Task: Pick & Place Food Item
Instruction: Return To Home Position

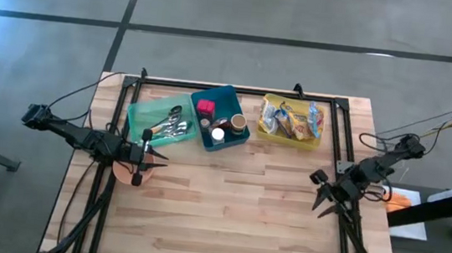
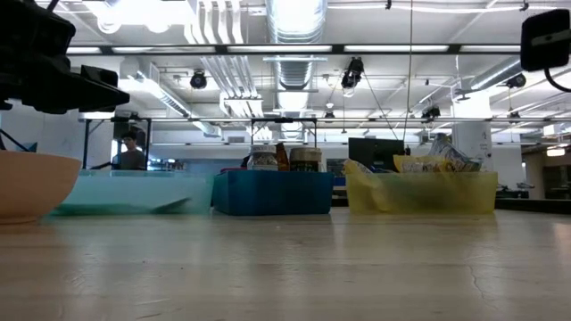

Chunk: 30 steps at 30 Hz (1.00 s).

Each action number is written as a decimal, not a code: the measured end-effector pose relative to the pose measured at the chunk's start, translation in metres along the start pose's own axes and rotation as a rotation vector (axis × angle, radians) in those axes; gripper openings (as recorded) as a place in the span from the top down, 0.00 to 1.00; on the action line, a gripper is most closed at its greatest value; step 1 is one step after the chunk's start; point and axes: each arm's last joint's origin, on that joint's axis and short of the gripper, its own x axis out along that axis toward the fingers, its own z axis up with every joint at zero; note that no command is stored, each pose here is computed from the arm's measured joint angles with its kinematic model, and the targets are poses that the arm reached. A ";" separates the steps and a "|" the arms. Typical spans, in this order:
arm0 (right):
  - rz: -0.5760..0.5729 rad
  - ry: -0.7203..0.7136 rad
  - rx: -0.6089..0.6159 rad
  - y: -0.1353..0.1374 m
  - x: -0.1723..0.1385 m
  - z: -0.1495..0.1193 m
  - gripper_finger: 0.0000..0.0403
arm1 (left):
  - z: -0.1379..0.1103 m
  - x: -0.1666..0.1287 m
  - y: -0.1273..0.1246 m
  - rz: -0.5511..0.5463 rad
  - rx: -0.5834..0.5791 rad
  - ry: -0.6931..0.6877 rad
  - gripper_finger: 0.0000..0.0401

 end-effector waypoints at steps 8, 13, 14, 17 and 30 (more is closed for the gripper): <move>-0.004 0.004 -0.087 0.000 0.001 -0.003 0.70 | 0.000 0.000 0.000 0.000 0.003 0.000 0.77; -0.003 0.055 0.039 0.000 0.001 -0.008 0.70 | 0.000 0.000 0.000 0.000 0.003 0.000 0.77; -0.004 0.055 0.063 0.000 0.001 -0.008 0.70 | 0.000 0.000 0.000 0.000 0.003 0.000 0.77; -0.005 0.056 0.117 0.000 0.001 -0.008 0.70 | 0.000 0.000 0.000 0.000 0.003 0.000 0.77; -0.006 0.059 0.134 0.000 0.001 -0.009 0.70 | 0.000 0.000 0.000 0.000 0.002 0.000 0.77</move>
